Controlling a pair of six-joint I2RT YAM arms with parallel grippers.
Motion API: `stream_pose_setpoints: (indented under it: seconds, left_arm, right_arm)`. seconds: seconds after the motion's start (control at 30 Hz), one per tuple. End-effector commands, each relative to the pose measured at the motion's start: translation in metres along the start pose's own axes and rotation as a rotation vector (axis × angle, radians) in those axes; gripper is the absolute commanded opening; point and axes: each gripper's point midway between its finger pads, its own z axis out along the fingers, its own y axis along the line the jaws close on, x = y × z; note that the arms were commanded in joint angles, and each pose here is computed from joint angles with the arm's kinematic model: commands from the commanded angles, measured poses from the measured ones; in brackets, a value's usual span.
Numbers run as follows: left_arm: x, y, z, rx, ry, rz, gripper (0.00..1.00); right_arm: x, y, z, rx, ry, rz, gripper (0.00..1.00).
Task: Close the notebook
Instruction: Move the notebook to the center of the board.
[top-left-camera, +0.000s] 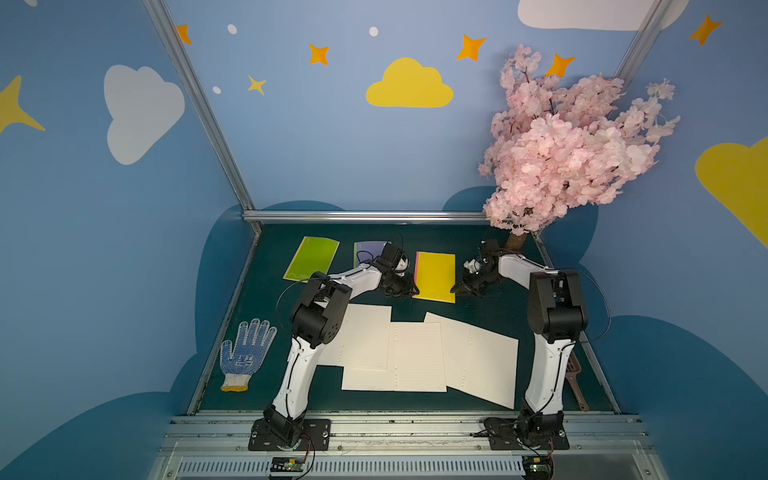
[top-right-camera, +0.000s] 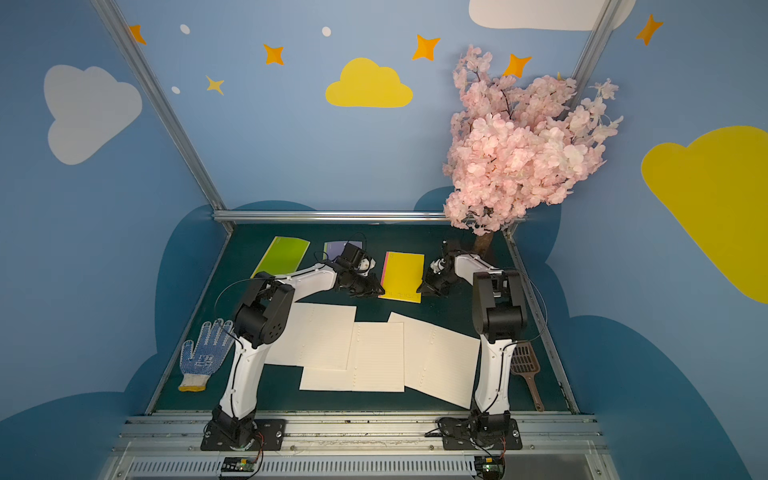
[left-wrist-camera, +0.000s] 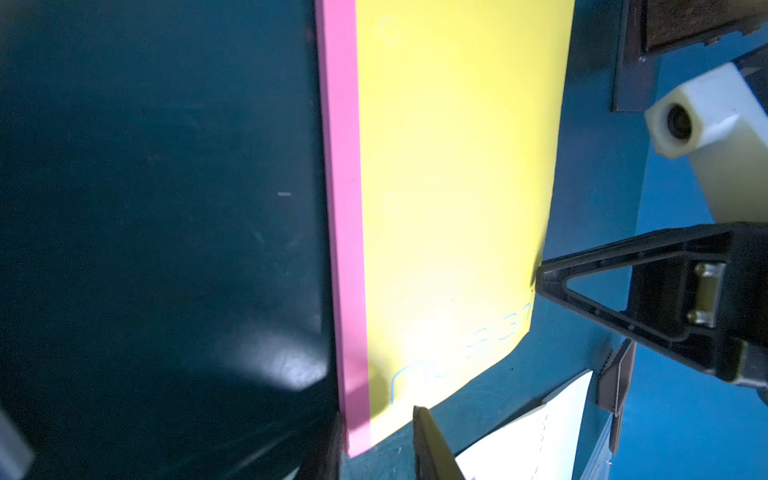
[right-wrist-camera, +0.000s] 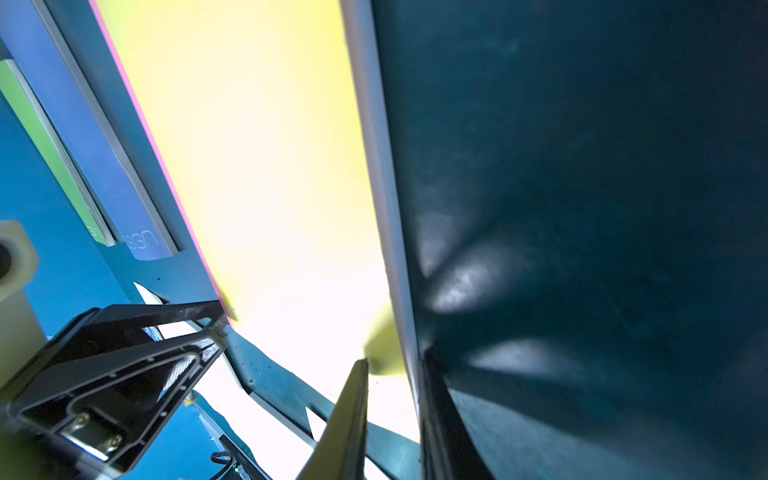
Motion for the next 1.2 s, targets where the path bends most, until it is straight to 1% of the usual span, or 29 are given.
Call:
stream_pose_setpoints:
  seconds: [0.0,0.57,1.17]
  left_arm:
    - [0.002,0.009,0.006,-0.015,0.034,-0.002,0.31]
    - [-0.02,0.019,0.006,-0.017,0.031,-0.026,0.32]
    - [-0.039,0.025,0.003,-0.009,0.029,-0.04,0.32]
  right_arm:
    - [0.003,-0.003,0.013,0.011,0.042,0.017,0.22]
    - [-0.02,0.015,0.031,-0.009,0.069,0.006,0.22]
    - [-0.04,0.026,0.034,-0.012,0.067,0.004,0.23]
